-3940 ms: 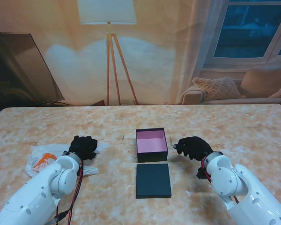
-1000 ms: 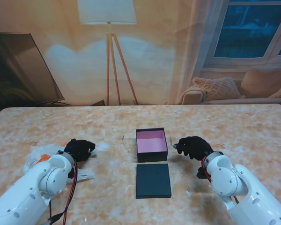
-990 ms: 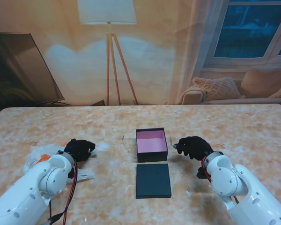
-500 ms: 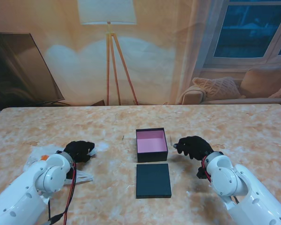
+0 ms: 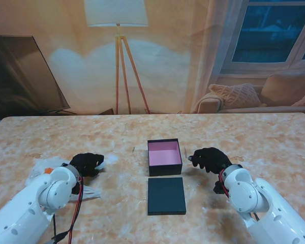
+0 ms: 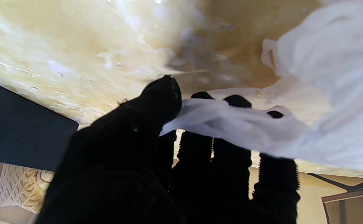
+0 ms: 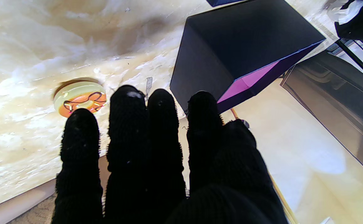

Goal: Pack mini donuts into a plastic bag, tie the opening and put the bag into the gift box

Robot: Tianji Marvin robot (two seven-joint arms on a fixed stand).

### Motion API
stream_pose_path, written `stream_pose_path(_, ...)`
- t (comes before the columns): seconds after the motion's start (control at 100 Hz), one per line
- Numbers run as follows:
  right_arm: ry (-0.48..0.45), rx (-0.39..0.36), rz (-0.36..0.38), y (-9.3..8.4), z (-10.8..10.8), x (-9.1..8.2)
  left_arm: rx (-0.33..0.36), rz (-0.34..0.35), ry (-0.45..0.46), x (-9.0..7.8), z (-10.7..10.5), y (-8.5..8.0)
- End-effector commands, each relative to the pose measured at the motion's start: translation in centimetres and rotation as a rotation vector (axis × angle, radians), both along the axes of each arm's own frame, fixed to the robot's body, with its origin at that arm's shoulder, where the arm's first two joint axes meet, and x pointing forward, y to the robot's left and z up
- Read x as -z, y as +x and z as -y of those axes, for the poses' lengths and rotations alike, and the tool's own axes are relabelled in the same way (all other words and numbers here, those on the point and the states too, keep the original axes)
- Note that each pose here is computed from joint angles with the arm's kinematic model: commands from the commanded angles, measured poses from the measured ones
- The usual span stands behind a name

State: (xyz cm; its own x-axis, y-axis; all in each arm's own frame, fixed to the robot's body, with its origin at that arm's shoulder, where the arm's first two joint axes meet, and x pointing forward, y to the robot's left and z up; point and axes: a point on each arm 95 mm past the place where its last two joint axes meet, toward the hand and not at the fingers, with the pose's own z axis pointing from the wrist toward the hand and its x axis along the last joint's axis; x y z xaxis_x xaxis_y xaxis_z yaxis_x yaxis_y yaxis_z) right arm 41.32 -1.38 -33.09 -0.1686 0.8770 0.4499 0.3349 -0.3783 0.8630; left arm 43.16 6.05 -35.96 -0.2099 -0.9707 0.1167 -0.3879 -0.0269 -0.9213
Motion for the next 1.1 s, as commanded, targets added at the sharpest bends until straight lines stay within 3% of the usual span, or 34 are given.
stream_pose_path(0.0, 0.006, -0.012, -0.018, -0.3, -0.4, 0.4, 0.002, -0.009, -0.004, -0.1, 0.3, -0.1)
stream_pose_path(0.6, 0.001, -0.013, -0.018, -0.3, -0.4, 0.4, 0.055, -0.096, -0.035, -2.1, 0.2, -0.6)
stream_pose_path(0.84, 0.008, -0.019, -0.015, -0.3, -0.6, 0.4, 0.012, -0.104, -0.207, -2.9, 0.9, -0.5)
stream_pose_path(1.09, 0.007, -0.014, -0.017, -0.3, -0.5, 0.4, -0.016, -0.185, -0.348, -3.4, 1.4, -0.9)
